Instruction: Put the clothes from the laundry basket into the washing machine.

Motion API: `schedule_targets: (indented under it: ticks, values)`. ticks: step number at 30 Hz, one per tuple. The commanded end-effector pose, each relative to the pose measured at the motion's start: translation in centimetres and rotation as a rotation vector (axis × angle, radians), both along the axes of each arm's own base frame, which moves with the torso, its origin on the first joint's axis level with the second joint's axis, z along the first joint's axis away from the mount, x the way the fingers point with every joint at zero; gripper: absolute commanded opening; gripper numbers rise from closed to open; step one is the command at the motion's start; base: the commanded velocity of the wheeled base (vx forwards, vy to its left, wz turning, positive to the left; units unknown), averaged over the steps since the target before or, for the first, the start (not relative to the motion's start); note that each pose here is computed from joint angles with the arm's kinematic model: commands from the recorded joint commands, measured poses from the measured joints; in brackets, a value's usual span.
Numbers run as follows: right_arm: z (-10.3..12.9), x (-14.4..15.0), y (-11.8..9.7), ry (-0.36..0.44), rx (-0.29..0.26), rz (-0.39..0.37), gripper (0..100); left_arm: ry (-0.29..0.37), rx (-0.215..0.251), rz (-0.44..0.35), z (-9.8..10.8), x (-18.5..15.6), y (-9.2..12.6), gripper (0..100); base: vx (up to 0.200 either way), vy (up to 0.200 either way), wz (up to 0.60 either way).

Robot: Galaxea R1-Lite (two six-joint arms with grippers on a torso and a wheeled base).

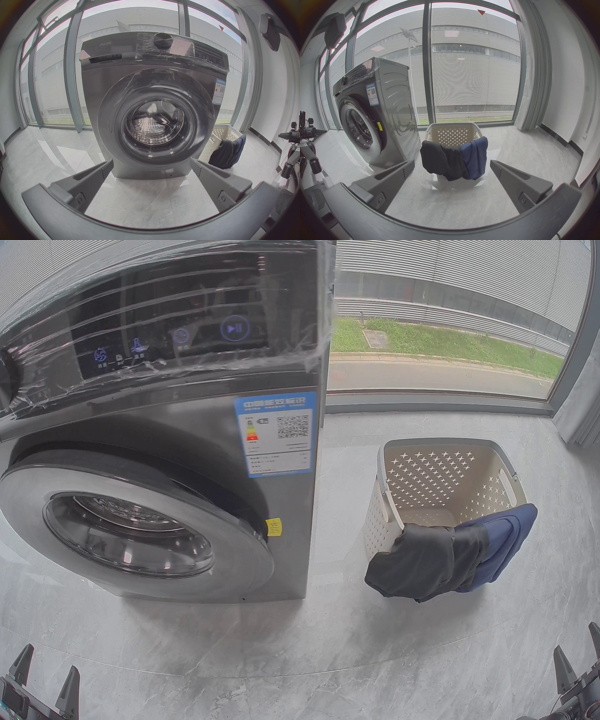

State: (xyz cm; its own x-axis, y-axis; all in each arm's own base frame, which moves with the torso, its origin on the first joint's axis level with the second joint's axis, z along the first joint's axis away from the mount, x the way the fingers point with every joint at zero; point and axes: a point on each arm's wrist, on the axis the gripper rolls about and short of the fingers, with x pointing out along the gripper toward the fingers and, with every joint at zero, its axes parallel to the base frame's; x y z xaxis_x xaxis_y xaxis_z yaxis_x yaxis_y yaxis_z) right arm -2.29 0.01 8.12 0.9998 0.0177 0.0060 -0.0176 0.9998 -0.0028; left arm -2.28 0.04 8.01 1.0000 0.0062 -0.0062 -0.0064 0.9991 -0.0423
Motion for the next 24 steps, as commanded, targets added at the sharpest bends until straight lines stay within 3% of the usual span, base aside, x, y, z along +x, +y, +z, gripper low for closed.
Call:
schedule_targets:
  ticks: [1, 9, 24]
  values:
    - [-0.52, 0.02, 0.00, 0.003, 0.000, 0.001, 100, -0.002, -0.001, 0.000, -0.42, 0.00, 0.00, 100, 0.000, 0.200, 0.00]
    - [-0.52, 0.02, 0.00, 0.003, 0.000, 0.001, 100, 0.000, -0.001, 0.000, -0.44, 0.00, 0.00, 100, 0.000, 0.200, 0.00]
    - [-0.52, 0.02, 0.01, 0.003, 0.000, 0.001, 100, 0.000, -0.001, 0.000, -0.44, 0.00, 0.00, 100, 0.000, 0.000, 0.00]
